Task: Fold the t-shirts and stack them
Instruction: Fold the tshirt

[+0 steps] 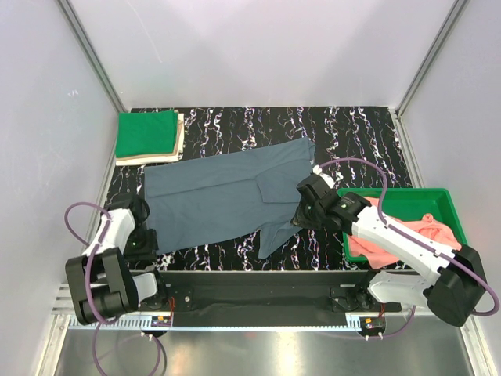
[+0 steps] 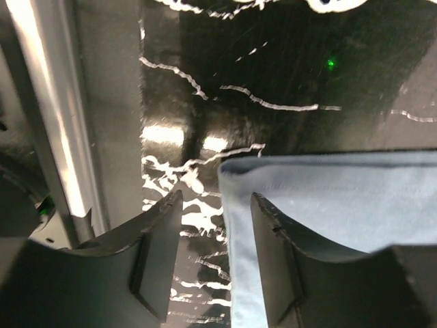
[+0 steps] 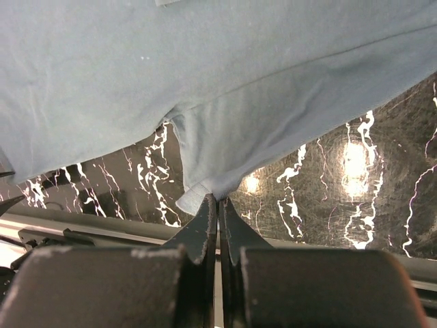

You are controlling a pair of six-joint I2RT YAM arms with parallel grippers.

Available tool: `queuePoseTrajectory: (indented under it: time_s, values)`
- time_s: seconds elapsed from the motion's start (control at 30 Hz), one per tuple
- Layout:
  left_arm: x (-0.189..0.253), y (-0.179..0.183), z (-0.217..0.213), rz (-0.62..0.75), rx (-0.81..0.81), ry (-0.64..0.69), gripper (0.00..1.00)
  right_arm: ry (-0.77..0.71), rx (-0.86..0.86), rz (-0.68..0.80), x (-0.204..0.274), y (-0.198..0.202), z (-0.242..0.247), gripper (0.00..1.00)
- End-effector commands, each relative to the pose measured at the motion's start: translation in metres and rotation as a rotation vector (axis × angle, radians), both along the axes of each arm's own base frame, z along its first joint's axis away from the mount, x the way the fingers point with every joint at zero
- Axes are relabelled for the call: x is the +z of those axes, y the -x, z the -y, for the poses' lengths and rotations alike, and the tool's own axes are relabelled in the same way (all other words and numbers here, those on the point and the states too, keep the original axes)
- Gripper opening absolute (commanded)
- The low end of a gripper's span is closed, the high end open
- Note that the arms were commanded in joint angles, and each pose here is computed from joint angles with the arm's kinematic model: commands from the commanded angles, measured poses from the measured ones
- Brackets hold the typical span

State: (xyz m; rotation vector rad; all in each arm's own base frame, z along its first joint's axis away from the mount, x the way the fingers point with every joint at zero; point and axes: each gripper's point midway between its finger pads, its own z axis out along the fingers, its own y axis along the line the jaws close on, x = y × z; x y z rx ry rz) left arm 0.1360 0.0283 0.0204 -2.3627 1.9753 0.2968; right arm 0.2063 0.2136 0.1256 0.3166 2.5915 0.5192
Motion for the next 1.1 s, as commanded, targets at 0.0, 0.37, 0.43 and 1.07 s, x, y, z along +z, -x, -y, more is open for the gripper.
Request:
queuePoseTrajectory:
  time_s: [0.0,0.37,0.43,1.07]
  values:
    - [0.000,-0.019,-0.013,0.034,-0.017,-0.049,0.47,-0.006,-0.014,0.067,0.016,-0.009,0.001,0.00]
    - [0.013,-0.046,-0.015,0.081,-0.103,-0.026,0.00,0.083,-0.063,0.115,0.036,-0.025,0.014,0.00]
    - [0.021,-0.056,-0.017,0.108,-0.123,-0.036,0.00,0.089,-0.072,0.136,0.043,-0.031,0.015,0.00]
    - [0.046,-0.138,-0.046,0.130,-0.333,-0.106,0.00,0.252,-0.108,0.221,0.062,-0.142,0.045,0.00]
